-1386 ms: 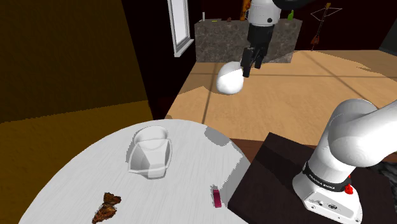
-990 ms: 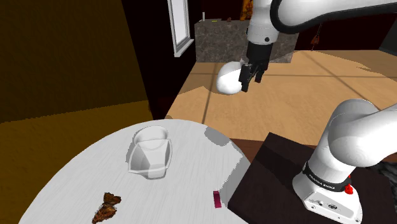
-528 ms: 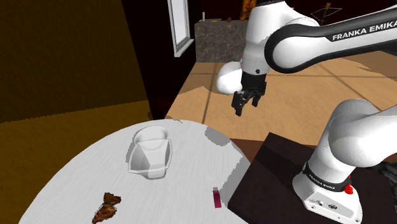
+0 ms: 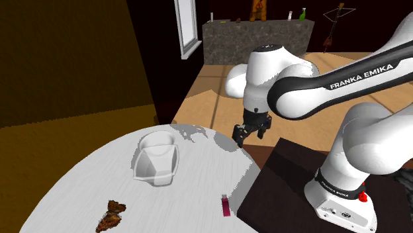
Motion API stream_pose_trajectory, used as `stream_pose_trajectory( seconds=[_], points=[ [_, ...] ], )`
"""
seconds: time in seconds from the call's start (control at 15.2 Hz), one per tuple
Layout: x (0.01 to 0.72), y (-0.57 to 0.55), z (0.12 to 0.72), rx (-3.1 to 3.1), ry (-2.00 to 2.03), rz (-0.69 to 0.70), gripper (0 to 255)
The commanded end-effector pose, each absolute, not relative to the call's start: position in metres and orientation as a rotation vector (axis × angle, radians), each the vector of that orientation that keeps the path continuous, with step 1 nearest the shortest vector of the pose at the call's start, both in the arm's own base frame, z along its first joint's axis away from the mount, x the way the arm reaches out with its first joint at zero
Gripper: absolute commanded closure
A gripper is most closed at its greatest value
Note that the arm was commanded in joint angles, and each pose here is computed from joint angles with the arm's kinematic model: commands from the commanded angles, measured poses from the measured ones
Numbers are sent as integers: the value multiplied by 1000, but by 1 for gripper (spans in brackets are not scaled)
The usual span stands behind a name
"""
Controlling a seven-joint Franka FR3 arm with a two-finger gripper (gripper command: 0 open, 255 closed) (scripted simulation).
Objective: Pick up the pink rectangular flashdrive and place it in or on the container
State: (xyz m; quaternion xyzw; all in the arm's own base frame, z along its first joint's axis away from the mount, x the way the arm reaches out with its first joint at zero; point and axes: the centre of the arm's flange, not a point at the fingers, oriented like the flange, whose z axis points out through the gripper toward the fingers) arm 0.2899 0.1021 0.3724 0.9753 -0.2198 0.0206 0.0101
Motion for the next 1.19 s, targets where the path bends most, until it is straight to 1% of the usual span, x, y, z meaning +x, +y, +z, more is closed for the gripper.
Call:
stream_pose_trajectory(
  seconds=[0.0, 1.12],
  points=[
    [288, 116, 351, 3032, -755, 62, 0],
    [301, 239, 168, 2880, -1272, 14, 0]
  ],
)
